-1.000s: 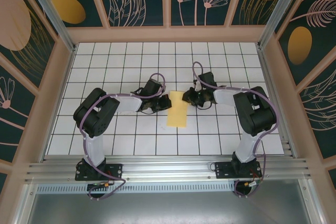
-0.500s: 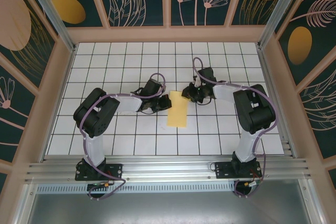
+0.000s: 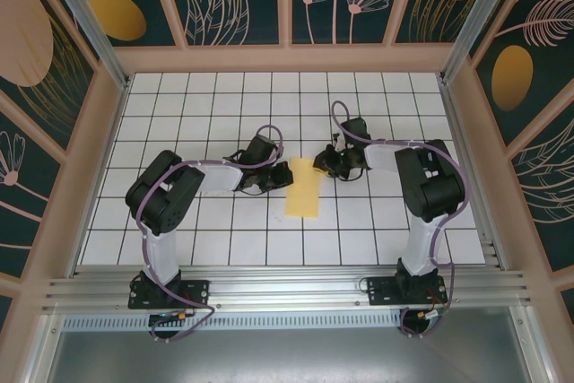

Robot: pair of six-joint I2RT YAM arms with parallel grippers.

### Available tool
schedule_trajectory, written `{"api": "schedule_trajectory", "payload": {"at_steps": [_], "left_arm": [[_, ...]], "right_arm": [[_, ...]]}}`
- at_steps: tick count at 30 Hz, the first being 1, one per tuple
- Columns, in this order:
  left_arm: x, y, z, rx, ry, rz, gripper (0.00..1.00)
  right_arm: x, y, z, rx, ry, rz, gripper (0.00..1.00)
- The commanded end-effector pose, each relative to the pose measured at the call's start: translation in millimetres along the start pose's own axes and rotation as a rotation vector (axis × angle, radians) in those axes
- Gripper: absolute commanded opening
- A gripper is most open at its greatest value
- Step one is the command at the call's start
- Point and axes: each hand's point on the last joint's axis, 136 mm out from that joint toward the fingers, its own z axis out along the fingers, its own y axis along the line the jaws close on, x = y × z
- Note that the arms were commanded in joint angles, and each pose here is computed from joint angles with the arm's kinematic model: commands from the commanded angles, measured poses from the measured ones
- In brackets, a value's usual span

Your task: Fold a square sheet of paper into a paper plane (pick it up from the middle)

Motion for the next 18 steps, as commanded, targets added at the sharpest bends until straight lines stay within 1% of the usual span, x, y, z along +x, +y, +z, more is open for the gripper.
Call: {"api": "schedule_trajectory", "payload": {"at_steps": [1, 5, 7, 12, 18], "left_arm": [[34, 46, 9, -0.147, 0.094, -0.035, 0.00], [34, 45, 9, -0.148, 0.094, -0.034, 0.00], [35, 45, 9, -0.146, 0.094, -0.033, 0.00], [36, 46, 9, -0.148, 0.099, -0.034, 0.00], [36, 47, 10, -0.149, 0.100, -0.038, 0.00]], "right_arm": [[-3, -10, -3, 0.067, -0.011, 0.014, 0.21], [-15, 23, -17, -0.026, -0.035, -0.024, 0.21], [-22, 30, -20, -0.043, -0.051, -0.036, 0.21], [-23, 20, -10, -0.044, -0.034, -0.012, 0.21], [-20, -8, 10, 0.026, -0.011, 0.031, 0.21]]}}
